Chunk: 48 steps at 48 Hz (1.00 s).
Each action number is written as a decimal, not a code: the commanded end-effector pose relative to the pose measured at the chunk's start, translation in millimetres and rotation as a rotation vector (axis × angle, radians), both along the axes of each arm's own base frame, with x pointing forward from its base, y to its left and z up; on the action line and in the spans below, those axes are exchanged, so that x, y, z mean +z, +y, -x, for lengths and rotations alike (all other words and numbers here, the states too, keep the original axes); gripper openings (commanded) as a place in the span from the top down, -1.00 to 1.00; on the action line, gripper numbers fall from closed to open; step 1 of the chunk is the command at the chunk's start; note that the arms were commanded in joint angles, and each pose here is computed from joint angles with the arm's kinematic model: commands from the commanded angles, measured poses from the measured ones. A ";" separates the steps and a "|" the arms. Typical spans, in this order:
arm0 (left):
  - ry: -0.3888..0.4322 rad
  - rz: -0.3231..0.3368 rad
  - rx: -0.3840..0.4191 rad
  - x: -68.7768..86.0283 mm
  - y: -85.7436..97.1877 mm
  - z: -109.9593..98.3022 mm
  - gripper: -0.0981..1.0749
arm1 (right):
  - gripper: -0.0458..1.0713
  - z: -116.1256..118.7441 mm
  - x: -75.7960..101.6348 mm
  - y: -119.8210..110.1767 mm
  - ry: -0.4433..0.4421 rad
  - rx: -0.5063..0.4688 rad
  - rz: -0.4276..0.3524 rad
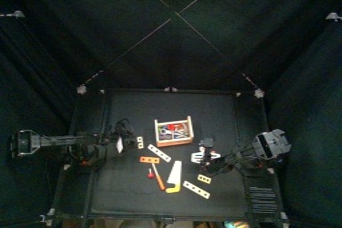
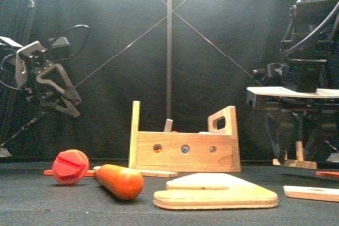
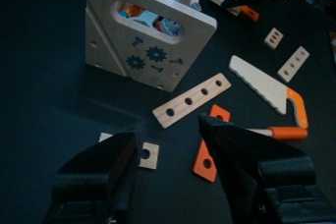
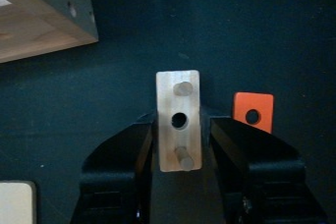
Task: Move pegged board closer to the center
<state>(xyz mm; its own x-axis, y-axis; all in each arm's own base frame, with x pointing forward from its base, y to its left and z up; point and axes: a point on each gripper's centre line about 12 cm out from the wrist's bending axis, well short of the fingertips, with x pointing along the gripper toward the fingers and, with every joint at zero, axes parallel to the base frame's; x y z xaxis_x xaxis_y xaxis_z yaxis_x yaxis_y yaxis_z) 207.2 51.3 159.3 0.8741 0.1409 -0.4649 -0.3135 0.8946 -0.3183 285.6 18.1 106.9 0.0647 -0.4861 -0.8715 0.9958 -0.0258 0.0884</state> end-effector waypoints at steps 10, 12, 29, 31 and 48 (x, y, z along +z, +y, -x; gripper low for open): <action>-0.018 0.006 0.006 4.8 1.1 -3.6 -0.62 | -0.04 -18.6 21.0 11.2 -0.084 0.019 -0.018; -0.018 0.006 0.008 4.8 1.4 -3.5 -0.62 | -0.04 -22.1 21.9 13.3 -0.091 0.022 -0.021; -0.015 0.006 0.007 3.7 1.1 -2.8 -0.62 | -0.04 -54.5 16.2 29.1 -0.104 0.042 -0.023; -0.013 0.006 0.006 3.6 0.9 -2.8 -0.62 | -0.05 -58.4 14.7 31.0 -0.106 0.042 -0.024; -0.014 0.007 0.007 3.6 0.9 -2.8 -0.62 | -0.09 -73.6 5.8 40.9 -0.100 0.038 -0.032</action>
<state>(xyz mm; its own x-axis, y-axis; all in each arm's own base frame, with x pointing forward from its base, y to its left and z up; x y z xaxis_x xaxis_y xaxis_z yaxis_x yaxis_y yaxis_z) 207.2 51.8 159.0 0.8729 0.1445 -0.4660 -0.3219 0.8883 -0.3277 352.1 54.7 101.6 0.1395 -0.4653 -0.8741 0.9885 0.0138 0.1504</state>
